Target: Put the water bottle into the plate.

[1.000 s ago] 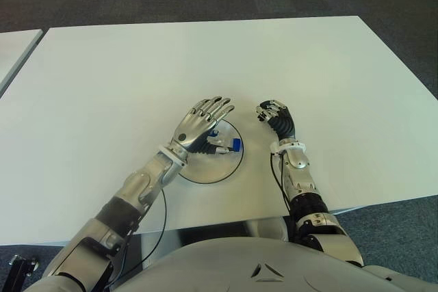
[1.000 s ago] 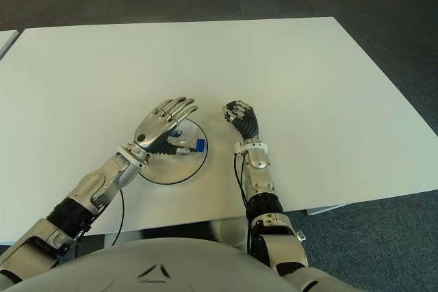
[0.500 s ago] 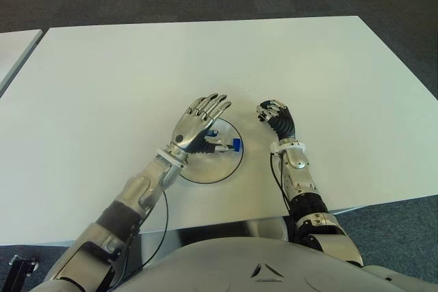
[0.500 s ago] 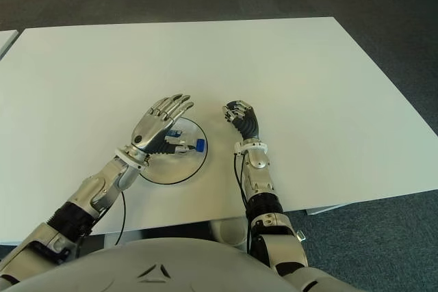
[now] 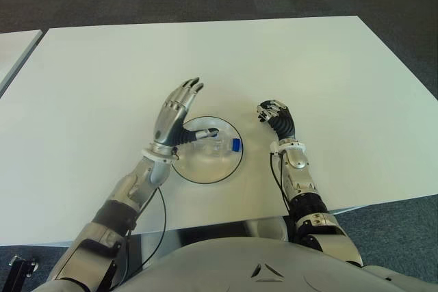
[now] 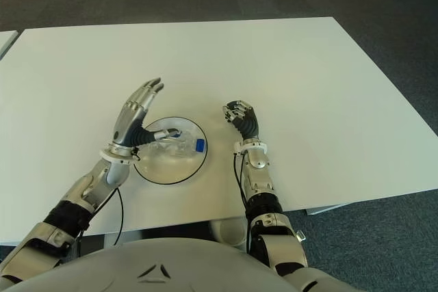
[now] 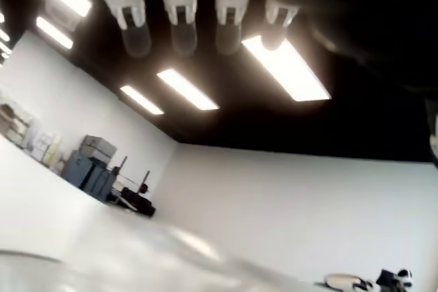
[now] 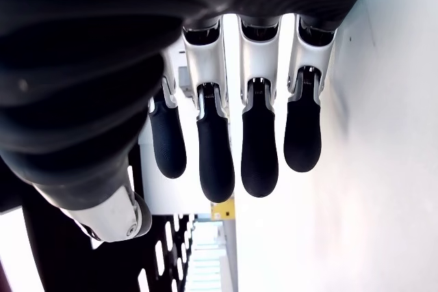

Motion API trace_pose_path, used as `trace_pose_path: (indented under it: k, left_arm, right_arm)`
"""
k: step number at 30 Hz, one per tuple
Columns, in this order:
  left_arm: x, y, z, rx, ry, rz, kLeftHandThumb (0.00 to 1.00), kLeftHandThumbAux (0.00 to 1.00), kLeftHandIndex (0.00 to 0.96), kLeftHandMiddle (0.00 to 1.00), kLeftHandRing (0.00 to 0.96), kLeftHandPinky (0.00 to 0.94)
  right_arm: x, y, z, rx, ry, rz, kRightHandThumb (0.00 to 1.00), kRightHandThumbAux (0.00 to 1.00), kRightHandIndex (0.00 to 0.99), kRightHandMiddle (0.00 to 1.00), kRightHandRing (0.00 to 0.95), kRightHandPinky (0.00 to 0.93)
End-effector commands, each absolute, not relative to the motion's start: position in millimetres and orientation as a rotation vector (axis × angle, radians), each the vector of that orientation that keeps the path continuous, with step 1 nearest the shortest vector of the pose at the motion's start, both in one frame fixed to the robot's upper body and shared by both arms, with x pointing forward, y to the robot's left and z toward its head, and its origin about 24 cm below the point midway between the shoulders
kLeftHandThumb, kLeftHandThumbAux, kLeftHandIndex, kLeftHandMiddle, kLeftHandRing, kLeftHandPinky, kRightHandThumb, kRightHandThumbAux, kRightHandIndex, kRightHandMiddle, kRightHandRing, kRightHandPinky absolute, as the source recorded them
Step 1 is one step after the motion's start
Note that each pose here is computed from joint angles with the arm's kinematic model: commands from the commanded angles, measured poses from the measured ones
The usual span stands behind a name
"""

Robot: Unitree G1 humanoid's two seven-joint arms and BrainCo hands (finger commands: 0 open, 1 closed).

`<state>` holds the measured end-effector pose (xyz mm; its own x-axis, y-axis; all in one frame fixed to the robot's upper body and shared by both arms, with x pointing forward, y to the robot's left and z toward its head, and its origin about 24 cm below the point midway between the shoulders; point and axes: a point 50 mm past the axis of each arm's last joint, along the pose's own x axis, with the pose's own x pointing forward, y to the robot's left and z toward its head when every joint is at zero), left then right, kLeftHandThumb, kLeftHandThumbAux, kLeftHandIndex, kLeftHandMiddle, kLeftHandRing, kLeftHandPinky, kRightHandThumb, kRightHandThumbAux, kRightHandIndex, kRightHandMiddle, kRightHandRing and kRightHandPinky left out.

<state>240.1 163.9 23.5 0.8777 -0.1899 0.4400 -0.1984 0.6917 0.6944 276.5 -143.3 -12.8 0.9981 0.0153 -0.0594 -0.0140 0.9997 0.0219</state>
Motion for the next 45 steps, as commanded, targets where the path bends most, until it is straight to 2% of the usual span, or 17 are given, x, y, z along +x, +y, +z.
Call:
trace_pose_path:
  k: [1,5,15,26,34,41,43,45]
  left_arm:
    - [247,186,18,0.747,-0.453,0.045,0.000,0.380,0.000,0.000,0.000,0.000]
    - [247,207,11,0.675,-0.376,0.086,0.000,0.404,0.000,0.000,0.000,0.000]
    - [242,223,1,0.521,-0.242,0.136,0.000,0.450,0.000,0.000,0.000,0.000]
    - [243,226,1,0.440,-0.268,0.167,0.000,0.462,0.000,0.000,0.000,0.000]
    - [234,230,-17,0.367,-0.163,0.200,0.000,0.490,0.000,0.000,0.000,0.010]
    - [233,237,-31,0.347,-0.043,0.237,0.000,0.549,0.117,0.101,0.090,0.155]
    - [234,237,-33,0.352,-0.025,0.248,0.000,0.580,0.199,0.186,0.162,0.211]
    - [235,237,-34,0.357,-0.015,0.262,0.000,0.602,0.238,0.224,0.199,0.244]
  right_arm:
    - [272,-142,-19,0.026,0.089,0.010,0.706,0.730,0.429,0.555,0.570,0.575]
    - [272,-142,-19,0.018,0.097,0.000,0.707,0.730,0.429,0.552,0.563,0.558]
    - [273,-142,-19,0.017,0.098,0.003,0.706,0.730,0.429,0.553,0.558,0.552]
    - [272,-143,-18,0.019,0.091,0.016,0.707,0.730,0.429,0.548,0.560,0.567]
    - [272,-144,-18,0.022,0.077,0.030,0.707,0.730,0.429,0.556,0.568,0.578]
    - [272,-145,-18,0.023,0.076,0.031,0.706,0.730,0.429,0.559,0.572,0.580]
    - [272,-145,-18,0.023,0.074,0.031,0.706,0.730,0.429,0.561,0.575,0.582]
    - [272,-145,-18,0.022,0.072,0.031,0.706,0.730,0.429,0.561,0.575,0.583]
